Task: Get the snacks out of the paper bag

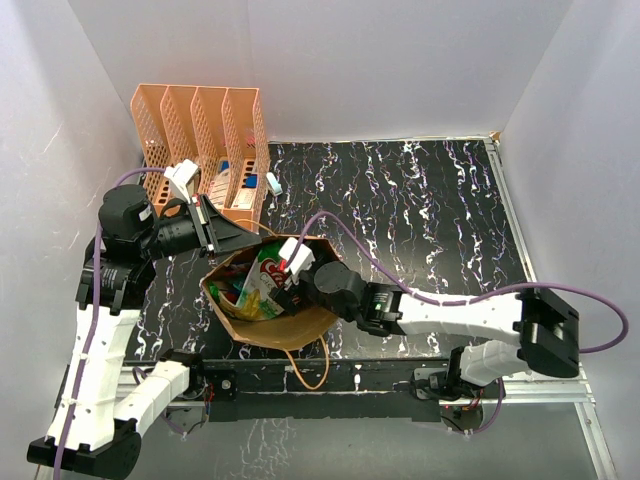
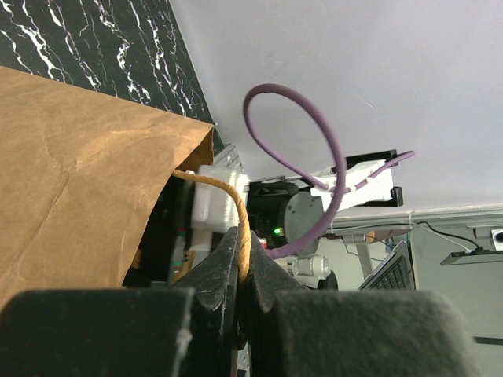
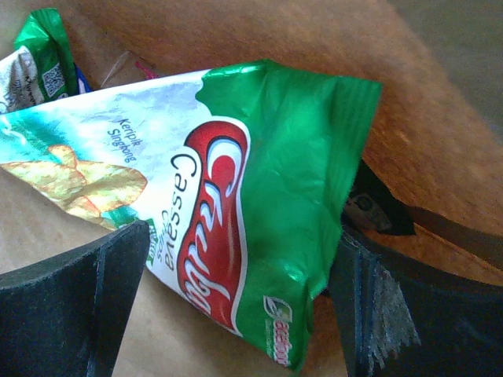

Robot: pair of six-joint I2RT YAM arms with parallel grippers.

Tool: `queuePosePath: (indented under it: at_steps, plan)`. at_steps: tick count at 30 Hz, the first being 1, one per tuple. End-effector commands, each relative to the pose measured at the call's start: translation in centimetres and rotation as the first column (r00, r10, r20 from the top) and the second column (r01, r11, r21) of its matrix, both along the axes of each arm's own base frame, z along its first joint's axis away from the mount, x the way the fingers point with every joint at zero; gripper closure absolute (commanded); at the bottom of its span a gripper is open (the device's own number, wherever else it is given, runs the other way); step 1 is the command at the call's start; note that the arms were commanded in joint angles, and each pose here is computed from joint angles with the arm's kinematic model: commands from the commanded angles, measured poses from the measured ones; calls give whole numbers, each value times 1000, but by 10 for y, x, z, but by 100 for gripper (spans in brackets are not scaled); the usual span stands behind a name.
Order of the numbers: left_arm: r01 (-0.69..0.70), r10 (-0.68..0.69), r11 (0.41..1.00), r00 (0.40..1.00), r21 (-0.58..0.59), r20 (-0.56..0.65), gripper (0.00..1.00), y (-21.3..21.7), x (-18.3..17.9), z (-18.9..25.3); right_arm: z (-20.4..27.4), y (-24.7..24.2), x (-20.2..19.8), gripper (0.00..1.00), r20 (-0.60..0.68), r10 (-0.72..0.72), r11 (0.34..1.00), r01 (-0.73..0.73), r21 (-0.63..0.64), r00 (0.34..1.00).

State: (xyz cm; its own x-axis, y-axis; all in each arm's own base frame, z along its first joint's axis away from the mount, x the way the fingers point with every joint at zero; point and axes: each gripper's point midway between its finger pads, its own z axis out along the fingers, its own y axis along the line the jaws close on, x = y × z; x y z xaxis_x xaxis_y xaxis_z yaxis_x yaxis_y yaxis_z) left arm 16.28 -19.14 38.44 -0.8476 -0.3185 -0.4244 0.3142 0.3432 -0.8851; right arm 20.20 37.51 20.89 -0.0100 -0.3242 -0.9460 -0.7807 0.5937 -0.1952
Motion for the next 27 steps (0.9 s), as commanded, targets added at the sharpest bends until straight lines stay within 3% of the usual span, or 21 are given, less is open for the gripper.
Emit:
queuePosePath:
  at_steps: [1,5,9,19,27]
  plan:
    - [51,-51,999,996,-4,68,100,-1,-14,16,29,31,10,5,63,22,990,-31,136,998]
    - [39,-40,999,996,12,76,100,1,-12,15,43,56,6,8,119,104,972,-126,197,987]
    - [20,-23,999,996,29,85,100,3,-12,13,61,69,-25,22,156,279,915,-311,258,948]
    - [-30,25,998,995,52,93,100,7,-5,7,42,39,-95,52,41,553,799,-544,255,832]
    - [-53,49,997,996,57,80,100,9,-4,3,19,22,-82,50,89,527,842,-534,75,845]
